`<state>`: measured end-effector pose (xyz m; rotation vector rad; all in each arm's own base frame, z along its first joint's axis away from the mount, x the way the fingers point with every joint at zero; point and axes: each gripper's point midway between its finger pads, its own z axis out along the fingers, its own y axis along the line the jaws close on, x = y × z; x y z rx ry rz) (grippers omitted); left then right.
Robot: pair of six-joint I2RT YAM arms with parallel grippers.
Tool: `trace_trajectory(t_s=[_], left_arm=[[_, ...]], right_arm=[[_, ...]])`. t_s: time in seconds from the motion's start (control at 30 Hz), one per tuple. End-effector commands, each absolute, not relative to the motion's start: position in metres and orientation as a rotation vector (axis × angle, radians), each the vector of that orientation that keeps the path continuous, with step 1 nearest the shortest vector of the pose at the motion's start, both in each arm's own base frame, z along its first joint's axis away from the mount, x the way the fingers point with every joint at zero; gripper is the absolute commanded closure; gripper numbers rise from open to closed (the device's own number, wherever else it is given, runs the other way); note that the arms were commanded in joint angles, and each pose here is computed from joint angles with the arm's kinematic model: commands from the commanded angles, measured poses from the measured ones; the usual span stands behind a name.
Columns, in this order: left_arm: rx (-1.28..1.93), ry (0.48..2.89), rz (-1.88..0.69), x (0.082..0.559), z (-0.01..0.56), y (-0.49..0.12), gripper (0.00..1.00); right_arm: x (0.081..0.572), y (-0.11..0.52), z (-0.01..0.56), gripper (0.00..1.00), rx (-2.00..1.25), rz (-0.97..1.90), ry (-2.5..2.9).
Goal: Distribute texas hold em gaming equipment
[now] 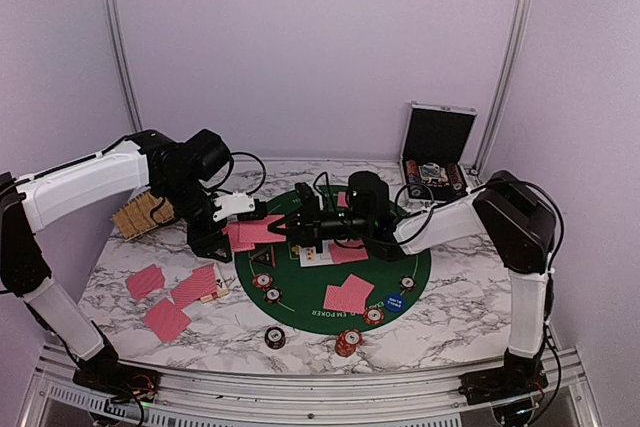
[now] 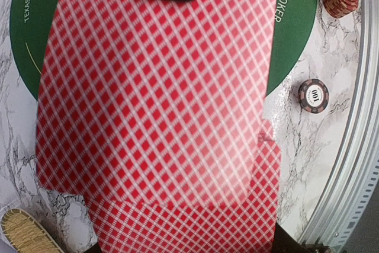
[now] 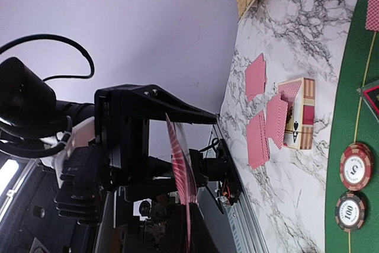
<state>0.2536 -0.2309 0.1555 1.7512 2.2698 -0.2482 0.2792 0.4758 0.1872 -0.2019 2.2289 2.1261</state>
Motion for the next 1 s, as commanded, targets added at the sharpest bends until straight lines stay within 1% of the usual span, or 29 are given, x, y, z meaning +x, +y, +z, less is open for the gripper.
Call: trace_trajectory(t_s=[0.0, 0.27, 0.4, 0.67, 0.87, 0.97], left_arm=[[1.749, 2.261, -0.250, 0.248, 0.161, -0.224, 0.38], [1.745, 2.286, -0.257, 0.243, 0.155, -0.214, 0.38], [1.739, 2.308, -0.263, 0.240, 0.150, -0.206, 0.39], [1.709, 2.374, -0.279, 0.220, 0.129, -0.179, 0.40], [1.669, 2.409, -0.263, 0.208, 0.110, -0.158, 0.40], [1.644, 2.454, -0.235, 0.201, 0.093, -0.139, 0.40]], right_arm=[[0.285, 0.461, 0.210, 1.00, -0.243, 2.131, 2.176], [0.306, 0.418, 0.195, 1.00, -0.150, 2.068, 2.209], [0.320, 0.392, 0.175, 1.00, -0.105, 1.984, 2.260], [0.369, 0.321, 0.103, 1.00, 0.020, 1.541, 2.477], [0.389, 0.294, 0.066, 1.00, 0.019, 1.237, 2.616], [0.397, 0.289, 0.057, 1.00, 0.015, 1.146, 2.642]])
